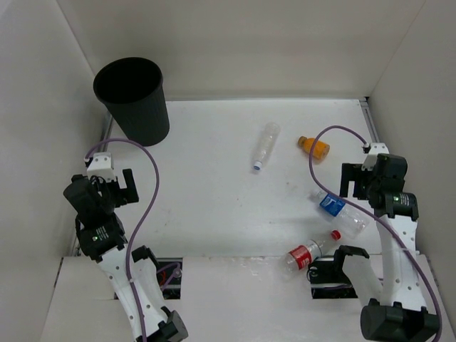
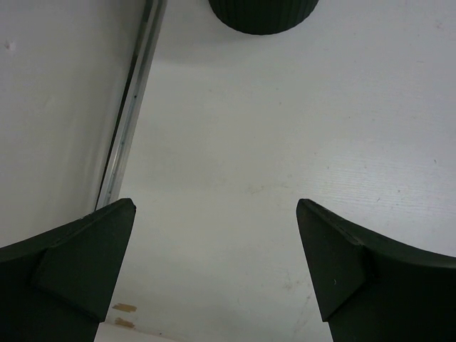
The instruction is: Put the plastic bottles in the bin
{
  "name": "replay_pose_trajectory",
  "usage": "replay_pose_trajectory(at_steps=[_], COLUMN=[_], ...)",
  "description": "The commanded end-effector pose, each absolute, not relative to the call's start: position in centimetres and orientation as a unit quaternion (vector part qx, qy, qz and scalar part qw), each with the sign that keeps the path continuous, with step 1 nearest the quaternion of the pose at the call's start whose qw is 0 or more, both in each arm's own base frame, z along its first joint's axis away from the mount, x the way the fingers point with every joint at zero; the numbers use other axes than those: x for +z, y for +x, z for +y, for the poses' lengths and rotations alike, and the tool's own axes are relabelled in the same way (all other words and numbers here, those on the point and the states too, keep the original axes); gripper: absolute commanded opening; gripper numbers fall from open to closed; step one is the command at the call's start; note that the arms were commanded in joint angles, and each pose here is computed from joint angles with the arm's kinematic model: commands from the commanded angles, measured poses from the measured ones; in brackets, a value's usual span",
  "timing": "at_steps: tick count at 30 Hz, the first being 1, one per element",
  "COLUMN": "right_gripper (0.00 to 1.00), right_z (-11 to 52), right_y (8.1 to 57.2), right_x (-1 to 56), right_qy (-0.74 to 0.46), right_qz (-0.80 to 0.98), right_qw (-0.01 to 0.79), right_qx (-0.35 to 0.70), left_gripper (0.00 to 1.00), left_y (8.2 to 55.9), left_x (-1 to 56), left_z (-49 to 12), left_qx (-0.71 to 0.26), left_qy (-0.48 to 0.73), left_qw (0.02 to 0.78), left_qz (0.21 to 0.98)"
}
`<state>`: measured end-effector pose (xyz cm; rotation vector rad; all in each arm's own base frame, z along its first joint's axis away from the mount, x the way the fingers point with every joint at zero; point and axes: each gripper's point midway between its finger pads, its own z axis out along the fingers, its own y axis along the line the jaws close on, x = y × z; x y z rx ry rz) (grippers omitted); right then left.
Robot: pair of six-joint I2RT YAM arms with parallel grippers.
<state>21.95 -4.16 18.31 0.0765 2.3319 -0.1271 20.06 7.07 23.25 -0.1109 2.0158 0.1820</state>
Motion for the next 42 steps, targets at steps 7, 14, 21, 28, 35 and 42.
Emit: replay_pose_trajectory(at_steps=[7, 14, 21, 28, 35, 42], right_gripper=[1.0, 1.0, 1.0, 1.0, 1.0, 0.99], right_z=[-4.2, -4.3, -4.2, -1.4, 0.0, -2.0], right_y=[21.6, 21.1, 21.4, 22.3, 23.4, 23.2], right_x=[18.0, 16.9, 16.4, 13.1, 9.8, 7.6], right_qy=[0.008, 0.004, -0.004, -0.095, -0.249, -0.278], right_qz=[0.917, 0.924, 0.925, 0.946, 0.939, 0.946], right_qw=[0.394, 0.379, 0.377, 0.31, 0.229, 0.148], right_qx=[-0.056, -0.057, -0.052, -0.01, -0.061, -0.077], left_gripper=[1.0, 1.0, 1.0, 1.0, 1.0, 1.0], left_y=[20.7, 20.6, 20.5, 20.4, 20.3, 20.1], left_x=[25.0, 24.9, 25.3, 25.1, 26.2, 27.5], left_z=[6.9, 6.8, 6.8, 6.7, 6.7, 6.9], left_qx=[0.079, 0.079, 0.081, 0.082, 0.09, 0.108], left_qy=[-0.031, -0.033, -0.032, -0.031, -0.024, -0.013], left_qw=[0.56, 0.561, 0.565, 0.568, 0.576, 0.582], left_qz=[0.824, 0.823, 0.82, 0.818, 0.812, 0.806])
